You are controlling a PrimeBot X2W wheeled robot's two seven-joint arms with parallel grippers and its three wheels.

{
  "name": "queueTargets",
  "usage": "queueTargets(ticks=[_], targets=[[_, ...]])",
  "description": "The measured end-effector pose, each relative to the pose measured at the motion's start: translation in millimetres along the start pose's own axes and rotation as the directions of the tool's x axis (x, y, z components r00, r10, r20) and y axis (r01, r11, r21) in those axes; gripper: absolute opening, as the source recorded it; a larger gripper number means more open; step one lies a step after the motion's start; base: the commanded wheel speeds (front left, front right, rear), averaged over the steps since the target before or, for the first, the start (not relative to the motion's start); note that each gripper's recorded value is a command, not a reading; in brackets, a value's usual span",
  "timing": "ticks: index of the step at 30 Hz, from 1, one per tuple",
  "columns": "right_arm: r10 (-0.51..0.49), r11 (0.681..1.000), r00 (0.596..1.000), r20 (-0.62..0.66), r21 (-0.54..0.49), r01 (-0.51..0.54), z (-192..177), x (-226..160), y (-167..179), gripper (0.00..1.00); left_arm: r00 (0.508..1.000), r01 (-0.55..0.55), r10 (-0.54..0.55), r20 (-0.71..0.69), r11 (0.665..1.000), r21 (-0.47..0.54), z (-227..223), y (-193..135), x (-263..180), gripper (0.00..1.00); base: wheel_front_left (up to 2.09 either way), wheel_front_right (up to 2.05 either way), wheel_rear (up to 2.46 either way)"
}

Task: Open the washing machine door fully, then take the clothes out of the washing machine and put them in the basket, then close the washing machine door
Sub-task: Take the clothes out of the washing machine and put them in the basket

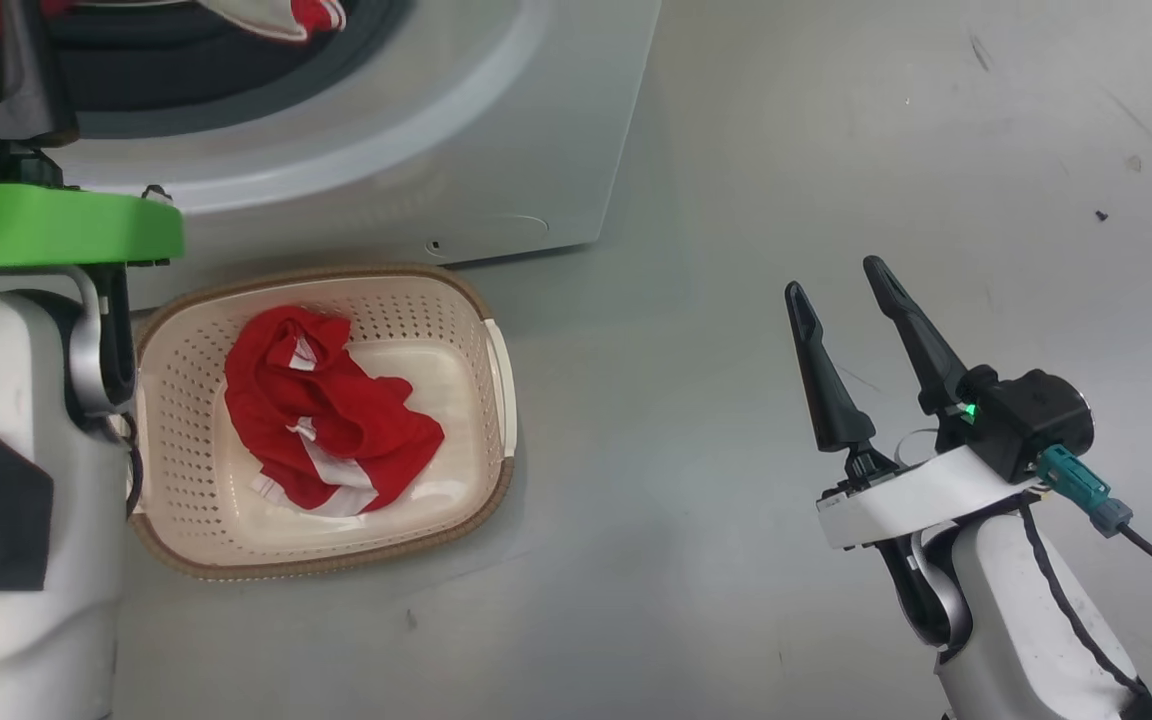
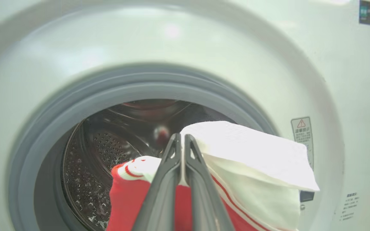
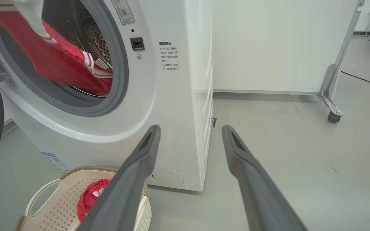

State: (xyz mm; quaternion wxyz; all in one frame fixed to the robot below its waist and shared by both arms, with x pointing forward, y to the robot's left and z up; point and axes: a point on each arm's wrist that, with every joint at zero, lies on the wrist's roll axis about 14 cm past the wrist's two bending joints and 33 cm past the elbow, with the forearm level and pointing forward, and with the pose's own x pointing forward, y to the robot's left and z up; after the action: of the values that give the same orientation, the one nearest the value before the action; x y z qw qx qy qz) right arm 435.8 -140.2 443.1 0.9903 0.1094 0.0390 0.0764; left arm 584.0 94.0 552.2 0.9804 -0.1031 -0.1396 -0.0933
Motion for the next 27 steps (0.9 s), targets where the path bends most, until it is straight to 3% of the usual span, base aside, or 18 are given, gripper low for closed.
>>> queueTargets(ticks=[16, 27], targets=[[0.031, 0.999, 0.998, 0.05, -0.011, -0.031, 23.8, -34.8, 20.3, 1.0, 0.957, 0.01, -0.027, 0.289, 0.998, 0.061, 137.2, -18.1, -36.5, 0.0, 0.0, 0.0, 0.0], [0.059, 0.998, 0.995, 0.084, -0.017, -0.057, 35.5, -48.7, 32.9, 1.0, 0.936, -0.01, -0.018, 0.353, 0.997, 0.08, 172.2, -20.7, -72.9, 0.0, 0.0, 0.0, 0.0]])
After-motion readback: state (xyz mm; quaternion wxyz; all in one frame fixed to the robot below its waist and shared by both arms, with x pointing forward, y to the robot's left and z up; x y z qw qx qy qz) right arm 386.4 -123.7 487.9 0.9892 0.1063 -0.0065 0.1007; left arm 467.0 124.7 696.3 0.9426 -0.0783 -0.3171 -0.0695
